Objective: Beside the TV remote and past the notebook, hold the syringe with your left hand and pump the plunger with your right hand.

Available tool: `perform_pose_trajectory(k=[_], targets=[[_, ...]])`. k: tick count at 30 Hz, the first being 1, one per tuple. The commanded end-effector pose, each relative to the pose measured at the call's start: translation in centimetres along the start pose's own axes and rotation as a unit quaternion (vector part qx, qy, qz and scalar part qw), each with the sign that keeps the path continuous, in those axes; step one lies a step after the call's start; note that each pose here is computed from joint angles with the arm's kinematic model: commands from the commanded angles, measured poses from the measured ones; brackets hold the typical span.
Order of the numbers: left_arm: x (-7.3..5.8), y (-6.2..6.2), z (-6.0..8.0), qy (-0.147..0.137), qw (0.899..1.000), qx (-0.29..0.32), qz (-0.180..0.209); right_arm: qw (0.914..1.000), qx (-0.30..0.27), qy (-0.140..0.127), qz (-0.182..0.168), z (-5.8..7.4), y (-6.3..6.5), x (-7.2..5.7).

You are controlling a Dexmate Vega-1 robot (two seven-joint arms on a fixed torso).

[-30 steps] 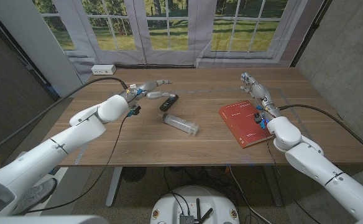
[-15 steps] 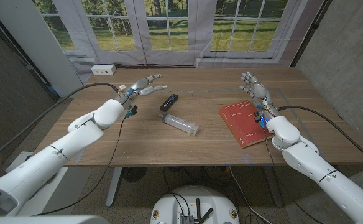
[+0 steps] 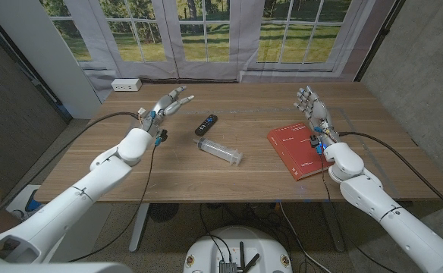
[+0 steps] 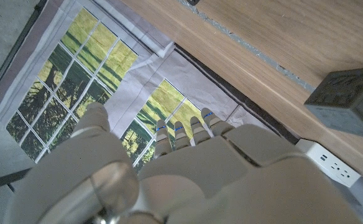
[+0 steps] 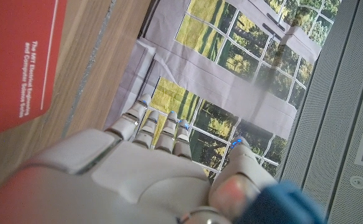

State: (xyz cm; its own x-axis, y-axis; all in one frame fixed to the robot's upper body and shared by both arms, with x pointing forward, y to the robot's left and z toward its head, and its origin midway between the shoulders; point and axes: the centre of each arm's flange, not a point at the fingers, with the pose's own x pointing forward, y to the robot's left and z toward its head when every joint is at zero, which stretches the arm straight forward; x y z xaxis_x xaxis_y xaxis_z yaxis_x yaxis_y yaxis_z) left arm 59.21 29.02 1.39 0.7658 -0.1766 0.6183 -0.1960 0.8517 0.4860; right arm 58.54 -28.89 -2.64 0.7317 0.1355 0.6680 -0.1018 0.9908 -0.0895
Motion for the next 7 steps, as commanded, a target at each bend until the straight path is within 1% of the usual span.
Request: perform_pose_trajectory(k=[1,3,7], targets=[[-1.59,-0.37,-3.18,0.010,0.989,-0.121,0.081,0.9991,0.040,0.012,-0.004,-1.91,-0.83,0.32],[-1.75,-0.33,-3.64,0.010,0.986,-0.137,0.089,0.9989,0.044,0.014,-0.009,-2.11,-0.87,0.26],[-1.76,-0.13,-4.11,0.008,0.987,-0.135,0.091,0.9985,0.050,0.019,-0.014,-2.49,-0.73,0.23]])
